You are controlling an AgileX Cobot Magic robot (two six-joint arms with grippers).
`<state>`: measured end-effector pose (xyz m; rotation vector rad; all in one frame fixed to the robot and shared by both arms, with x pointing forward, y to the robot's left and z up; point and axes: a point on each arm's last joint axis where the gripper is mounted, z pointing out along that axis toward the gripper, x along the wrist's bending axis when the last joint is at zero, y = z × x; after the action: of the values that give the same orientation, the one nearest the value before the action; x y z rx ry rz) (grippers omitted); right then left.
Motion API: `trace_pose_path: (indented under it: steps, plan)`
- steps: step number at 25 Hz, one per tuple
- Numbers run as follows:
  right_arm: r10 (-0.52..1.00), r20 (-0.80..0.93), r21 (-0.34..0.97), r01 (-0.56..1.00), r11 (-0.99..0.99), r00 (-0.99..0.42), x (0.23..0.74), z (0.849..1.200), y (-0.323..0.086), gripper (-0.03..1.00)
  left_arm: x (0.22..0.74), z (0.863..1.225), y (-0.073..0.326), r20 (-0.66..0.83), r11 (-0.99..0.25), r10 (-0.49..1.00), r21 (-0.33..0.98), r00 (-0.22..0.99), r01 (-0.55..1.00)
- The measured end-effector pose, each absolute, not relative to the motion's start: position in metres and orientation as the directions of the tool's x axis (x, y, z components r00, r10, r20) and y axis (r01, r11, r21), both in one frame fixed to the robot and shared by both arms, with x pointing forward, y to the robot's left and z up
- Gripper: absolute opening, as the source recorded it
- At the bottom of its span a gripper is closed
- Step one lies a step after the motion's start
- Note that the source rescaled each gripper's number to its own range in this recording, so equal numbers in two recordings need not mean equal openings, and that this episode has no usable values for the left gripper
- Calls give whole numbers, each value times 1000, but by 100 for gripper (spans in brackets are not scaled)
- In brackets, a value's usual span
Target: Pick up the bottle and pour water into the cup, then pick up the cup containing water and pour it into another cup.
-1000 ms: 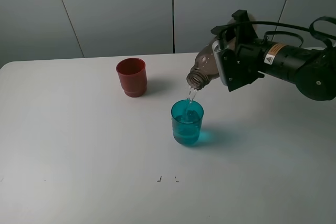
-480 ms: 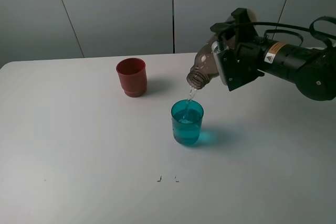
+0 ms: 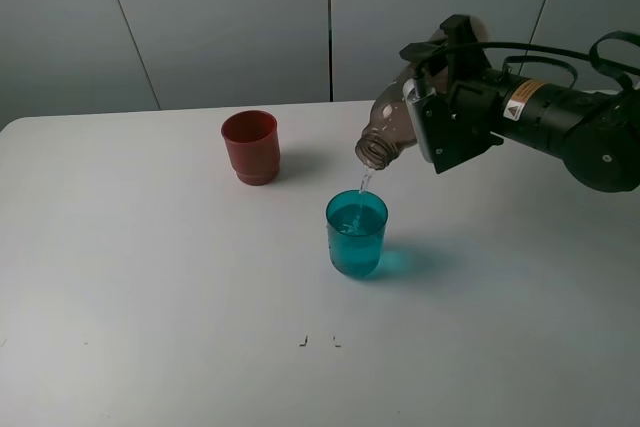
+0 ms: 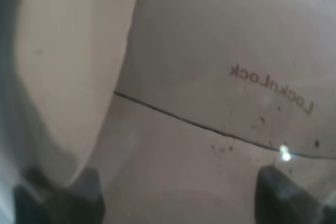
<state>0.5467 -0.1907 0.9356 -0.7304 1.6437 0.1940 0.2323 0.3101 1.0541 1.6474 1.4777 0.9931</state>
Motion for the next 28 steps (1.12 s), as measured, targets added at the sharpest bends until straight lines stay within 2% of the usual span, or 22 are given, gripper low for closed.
trace_pose_path:
  steps: [8,13,21,28]
  plan:
    - [-353,-935,-274,-572,773,-30,546,935,-189,3,232,1054,310,88,-103,995,883,55,457]
    - [-284,-955,-183,-588,788,-83,544,935,-188,3,232,1054,310,88,-103,995,883,55,457]
    - [-269,-946,-102,-623,776,-180,535,924,-187,3,232,1054,310,88,-103,995,883,55,457]
    - [-92,-940,118,-566,816,-329,532,921,-188,3,232,1054,310,82,-97,995,884,52,458]
